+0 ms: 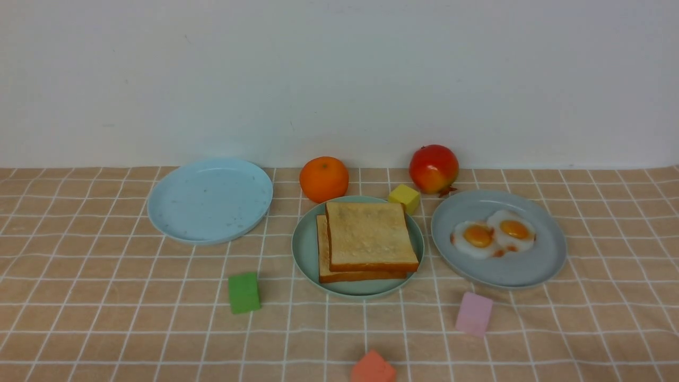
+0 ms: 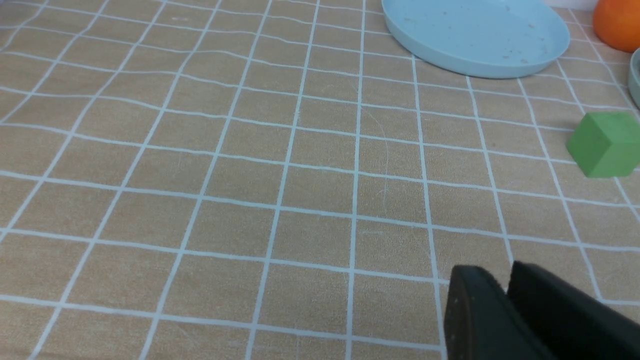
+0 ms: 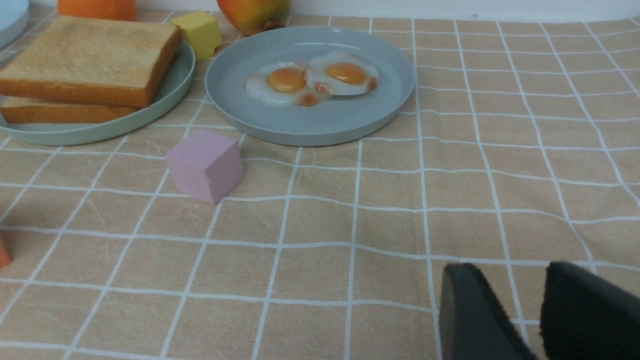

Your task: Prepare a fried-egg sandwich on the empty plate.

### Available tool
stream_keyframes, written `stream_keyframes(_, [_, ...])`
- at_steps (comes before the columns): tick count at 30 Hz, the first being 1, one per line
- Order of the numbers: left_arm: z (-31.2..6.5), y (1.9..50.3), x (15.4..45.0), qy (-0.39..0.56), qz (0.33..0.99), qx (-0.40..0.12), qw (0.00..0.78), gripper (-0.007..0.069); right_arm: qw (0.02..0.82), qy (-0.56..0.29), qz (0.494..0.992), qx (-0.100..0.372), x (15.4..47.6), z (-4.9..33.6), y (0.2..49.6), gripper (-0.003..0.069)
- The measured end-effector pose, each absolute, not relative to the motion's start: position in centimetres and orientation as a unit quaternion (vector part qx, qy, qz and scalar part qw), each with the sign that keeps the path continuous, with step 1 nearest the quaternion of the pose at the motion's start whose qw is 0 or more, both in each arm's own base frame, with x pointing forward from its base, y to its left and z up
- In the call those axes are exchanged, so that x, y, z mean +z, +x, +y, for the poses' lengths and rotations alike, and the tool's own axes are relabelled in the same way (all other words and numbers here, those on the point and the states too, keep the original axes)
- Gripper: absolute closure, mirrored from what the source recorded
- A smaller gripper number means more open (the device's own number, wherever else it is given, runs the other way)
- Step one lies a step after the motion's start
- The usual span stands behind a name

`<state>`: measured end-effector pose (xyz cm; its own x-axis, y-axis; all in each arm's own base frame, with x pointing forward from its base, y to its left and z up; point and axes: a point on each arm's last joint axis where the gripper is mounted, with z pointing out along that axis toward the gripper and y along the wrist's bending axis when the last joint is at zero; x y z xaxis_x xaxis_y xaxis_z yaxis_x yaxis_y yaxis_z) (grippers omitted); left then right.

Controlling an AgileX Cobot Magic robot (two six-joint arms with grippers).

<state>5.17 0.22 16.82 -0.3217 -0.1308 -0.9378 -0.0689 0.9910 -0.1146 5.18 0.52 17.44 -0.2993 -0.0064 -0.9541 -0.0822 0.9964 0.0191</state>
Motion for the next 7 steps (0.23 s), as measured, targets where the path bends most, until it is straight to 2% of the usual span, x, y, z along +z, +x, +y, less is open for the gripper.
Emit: stream_keyframes(7, [0.22,5.17,16.82,-0.061,0.812,-0.027,0.579,0.0512,0.591,-0.028,0.805,0.032,17.44,0.52,5.18,0.0419])
